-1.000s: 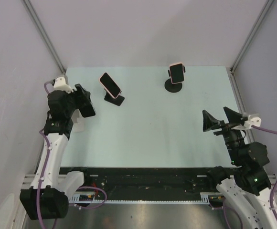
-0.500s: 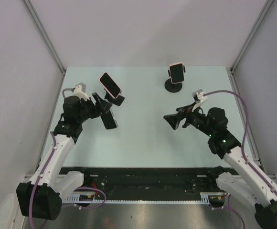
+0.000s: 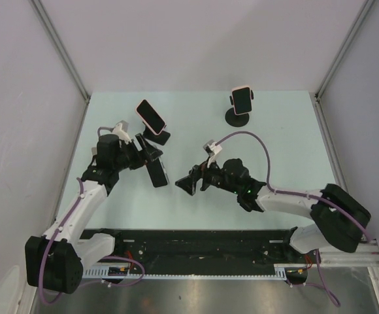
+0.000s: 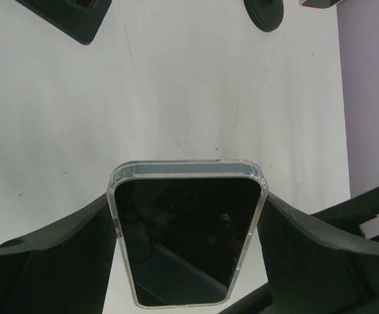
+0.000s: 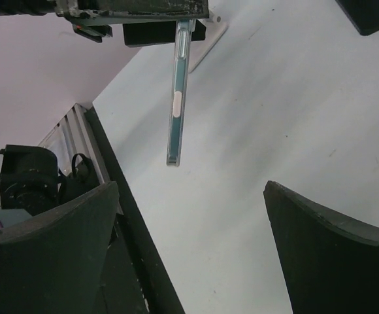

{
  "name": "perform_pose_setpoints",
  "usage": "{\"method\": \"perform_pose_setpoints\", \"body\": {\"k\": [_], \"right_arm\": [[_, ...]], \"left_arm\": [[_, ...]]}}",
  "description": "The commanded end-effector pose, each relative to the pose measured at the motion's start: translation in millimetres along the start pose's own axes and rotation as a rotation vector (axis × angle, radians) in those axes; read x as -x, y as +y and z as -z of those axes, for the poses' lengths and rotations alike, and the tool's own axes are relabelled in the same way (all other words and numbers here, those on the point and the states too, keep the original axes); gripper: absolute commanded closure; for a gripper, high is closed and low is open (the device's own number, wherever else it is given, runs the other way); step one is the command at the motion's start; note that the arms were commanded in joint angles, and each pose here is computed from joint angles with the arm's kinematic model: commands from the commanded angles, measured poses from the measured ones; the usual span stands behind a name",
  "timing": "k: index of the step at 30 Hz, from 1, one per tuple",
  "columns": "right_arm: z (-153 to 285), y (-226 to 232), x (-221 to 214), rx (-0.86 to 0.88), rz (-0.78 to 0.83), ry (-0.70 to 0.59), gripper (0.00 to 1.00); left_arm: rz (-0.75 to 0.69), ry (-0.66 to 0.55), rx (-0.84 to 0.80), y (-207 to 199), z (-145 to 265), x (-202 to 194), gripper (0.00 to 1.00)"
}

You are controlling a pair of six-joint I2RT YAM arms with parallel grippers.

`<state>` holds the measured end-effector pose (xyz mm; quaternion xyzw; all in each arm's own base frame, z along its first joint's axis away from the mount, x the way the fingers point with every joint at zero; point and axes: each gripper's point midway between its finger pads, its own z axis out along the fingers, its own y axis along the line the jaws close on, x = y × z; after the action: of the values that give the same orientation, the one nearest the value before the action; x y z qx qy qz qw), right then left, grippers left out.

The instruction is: Remove the phone from the phone stand

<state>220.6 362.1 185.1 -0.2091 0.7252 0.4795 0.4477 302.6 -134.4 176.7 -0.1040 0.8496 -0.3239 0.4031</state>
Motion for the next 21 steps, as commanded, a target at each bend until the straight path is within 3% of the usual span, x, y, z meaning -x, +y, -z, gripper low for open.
{"method": "perform_pose_setpoints", "body": {"k": [1,7,21], "right_arm": [[-27,29,36,0.109,-0.049,-0.193,0.00],[-57,41,15,0.134,-0.033,-0.138,0.05],[-98,37,6,0.073,-0.007,-0.050,0.36]], "left_arm": [[0.008,-0.041,-0.083,-20,5,10,1.00],[0.015,-0.021,-0.093,-21,4,6,1.00],[-0.032,-0.015,-0.100,-24,3,4,1.00]]}}
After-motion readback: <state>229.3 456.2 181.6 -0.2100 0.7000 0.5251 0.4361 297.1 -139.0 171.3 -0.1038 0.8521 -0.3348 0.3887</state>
